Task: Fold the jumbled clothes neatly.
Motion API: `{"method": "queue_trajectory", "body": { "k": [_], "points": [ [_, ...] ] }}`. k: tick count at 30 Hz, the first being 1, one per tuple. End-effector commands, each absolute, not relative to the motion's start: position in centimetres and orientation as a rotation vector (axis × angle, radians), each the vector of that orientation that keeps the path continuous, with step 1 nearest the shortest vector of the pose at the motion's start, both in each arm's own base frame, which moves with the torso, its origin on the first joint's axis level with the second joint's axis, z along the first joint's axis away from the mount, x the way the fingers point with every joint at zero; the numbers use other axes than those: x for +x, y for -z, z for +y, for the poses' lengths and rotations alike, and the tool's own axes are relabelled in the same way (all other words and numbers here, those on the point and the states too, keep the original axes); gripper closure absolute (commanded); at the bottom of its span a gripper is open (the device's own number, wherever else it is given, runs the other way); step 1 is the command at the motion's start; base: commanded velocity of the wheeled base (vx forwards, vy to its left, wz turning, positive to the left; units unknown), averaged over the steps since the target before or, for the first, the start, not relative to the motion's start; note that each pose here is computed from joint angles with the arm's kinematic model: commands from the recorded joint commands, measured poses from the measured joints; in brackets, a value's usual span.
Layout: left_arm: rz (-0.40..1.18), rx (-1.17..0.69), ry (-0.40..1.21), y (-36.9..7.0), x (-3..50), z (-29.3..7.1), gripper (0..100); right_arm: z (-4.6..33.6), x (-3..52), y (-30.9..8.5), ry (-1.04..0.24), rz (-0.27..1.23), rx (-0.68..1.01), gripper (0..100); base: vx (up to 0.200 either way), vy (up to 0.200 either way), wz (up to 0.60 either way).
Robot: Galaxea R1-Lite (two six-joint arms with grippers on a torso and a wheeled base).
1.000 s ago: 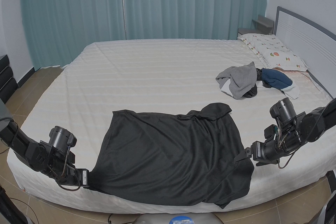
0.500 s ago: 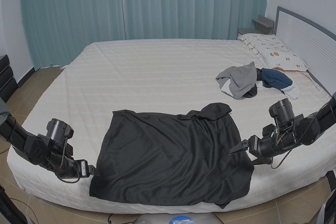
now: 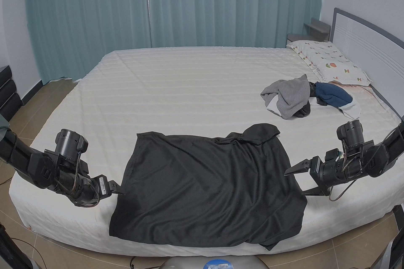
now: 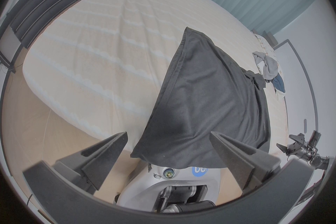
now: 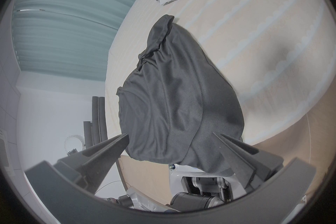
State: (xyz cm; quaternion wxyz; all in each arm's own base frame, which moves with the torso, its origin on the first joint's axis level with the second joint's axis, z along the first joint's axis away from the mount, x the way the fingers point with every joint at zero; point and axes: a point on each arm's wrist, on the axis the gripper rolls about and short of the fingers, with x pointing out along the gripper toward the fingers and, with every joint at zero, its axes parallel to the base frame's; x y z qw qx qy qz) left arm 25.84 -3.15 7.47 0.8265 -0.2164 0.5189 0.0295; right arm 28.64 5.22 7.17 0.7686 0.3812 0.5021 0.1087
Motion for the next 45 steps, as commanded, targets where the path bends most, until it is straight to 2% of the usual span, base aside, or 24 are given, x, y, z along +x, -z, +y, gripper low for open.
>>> {"method": "queue_trajectory", "body": {
  "k": [1,9,18,23,29,35,45],
  "points": [
    [1.105,-0.462,-0.067,-7.3,26.0,-3.0,0,5.1,28.5,-7.0,-0.232,1.096,0.830,0,0.000,0.000,0.00],
    [1.091,-0.499,-0.040,-7.4,26.8,-3.3,0,5.2,28.4,-6.9,-0.232,1.100,0.829,0,0.000,0.000,0.00],
    [1.102,-0.574,-0.015,-7.5,27.3,-4.4,0,5.3,28.7,-6.8,-0.246,1.074,0.825,0,0.200,0.000,0.00],
    [1.040,-0.595,0.008,-6.7,29.0,-5.1,0,5.3,28.7,-6.9,-0.246,1.072,0.831,0,0.000,0.000,0.00],
    [0.957,-0.696,-0.015,-5.2,34.7,-6.0,0,5.2,28.7,-6.7,-0.236,1.075,0.831,0,0.000,0.000,0.00],
    [0.934,-0.703,0.003,-2.6,39.6,-6.8,0,4.9,28.6,-7.0,-0.229,1.062,0.834,0,0.000,0.000,0.00],
    [0.763,-0.724,0.021,-0.1,48.3,-7.5,0,4.7,28.6,-7.1,-0.225,1.054,0.833,0,0.000,0.000,0.00]
  ]
}}
